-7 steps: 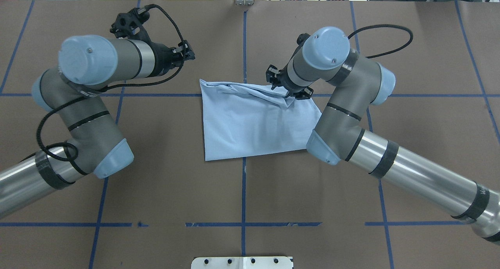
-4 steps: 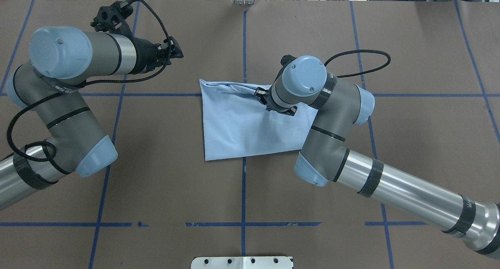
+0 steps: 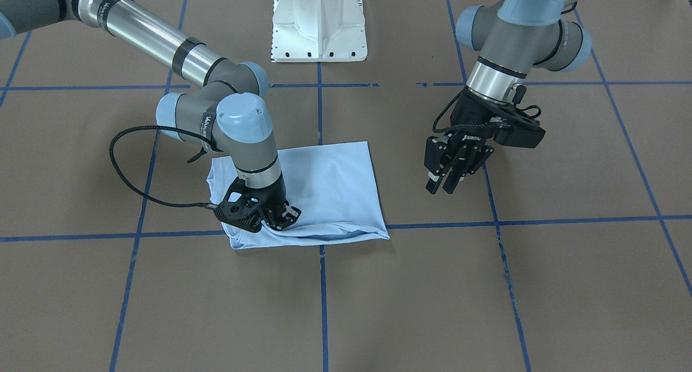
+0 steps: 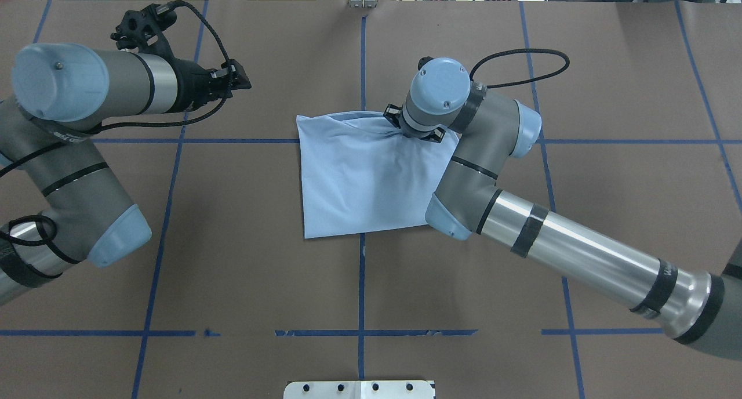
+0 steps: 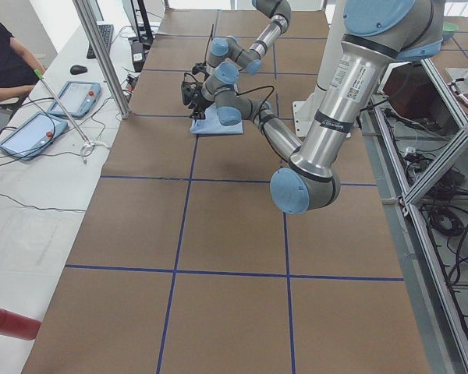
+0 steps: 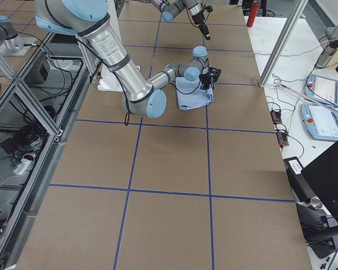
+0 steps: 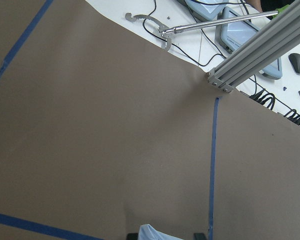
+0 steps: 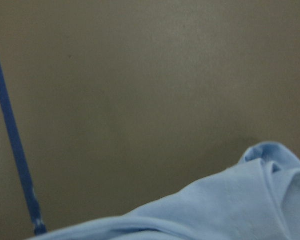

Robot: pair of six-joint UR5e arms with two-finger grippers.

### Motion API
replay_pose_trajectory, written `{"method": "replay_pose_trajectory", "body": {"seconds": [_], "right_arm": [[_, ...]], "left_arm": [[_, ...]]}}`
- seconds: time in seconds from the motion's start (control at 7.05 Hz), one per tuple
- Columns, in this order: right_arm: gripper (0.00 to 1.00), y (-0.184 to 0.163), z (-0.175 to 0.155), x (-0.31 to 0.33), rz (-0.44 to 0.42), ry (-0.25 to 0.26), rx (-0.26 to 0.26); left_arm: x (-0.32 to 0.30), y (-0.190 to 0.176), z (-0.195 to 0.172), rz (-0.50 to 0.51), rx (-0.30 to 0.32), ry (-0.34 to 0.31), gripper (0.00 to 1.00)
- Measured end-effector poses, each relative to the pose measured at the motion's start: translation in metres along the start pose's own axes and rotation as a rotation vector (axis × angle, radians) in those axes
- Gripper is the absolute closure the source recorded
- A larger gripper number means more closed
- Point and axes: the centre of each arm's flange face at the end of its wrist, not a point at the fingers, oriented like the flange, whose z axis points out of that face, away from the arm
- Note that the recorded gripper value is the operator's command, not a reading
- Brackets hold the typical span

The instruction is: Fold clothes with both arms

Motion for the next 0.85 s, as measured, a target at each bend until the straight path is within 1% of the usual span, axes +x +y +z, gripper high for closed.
{"method": "replay_pose_trajectory", "body": {"seconds": [0.14, 0.28, 0.43, 0.57, 0.71, 0.85], "right_arm": [[1.00, -0.050, 0.003, 0.008, -0.010, 0.016, 0.023], [1.00, -0.092, -0.002, 0.022, -0.018, 0.024, 0.018], [1.00, -0.126, -0.015, 0.045, -0.021, 0.017, -0.017], [1.00, -0.158, -0.034, 0.087, -0.033, 0.002, -0.059], [1.00, -0.195, -0.068, 0.149, -0.049, -0.021, -0.095], [1.00, -0.222, -0.108, 0.216, -0.076, -0.033, -0.121]], "left_arm": [[-0.026, -0.008, -0.013, 0.059, 0.008, -0.024, 0.53], [-0.056, -0.018, -0.029, 0.123, 0.002, -0.051, 0.53], [-0.089, -0.033, -0.048, 0.202, -0.011, -0.080, 0.53], [-0.127, -0.053, -0.068, 0.309, -0.026, -0.117, 0.53], [-0.172, -0.078, -0.089, 0.427, -0.063, -0.156, 0.53], [-0.217, -0.101, -0.108, 0.509, -0.117, -0.182, 0.53]]}}
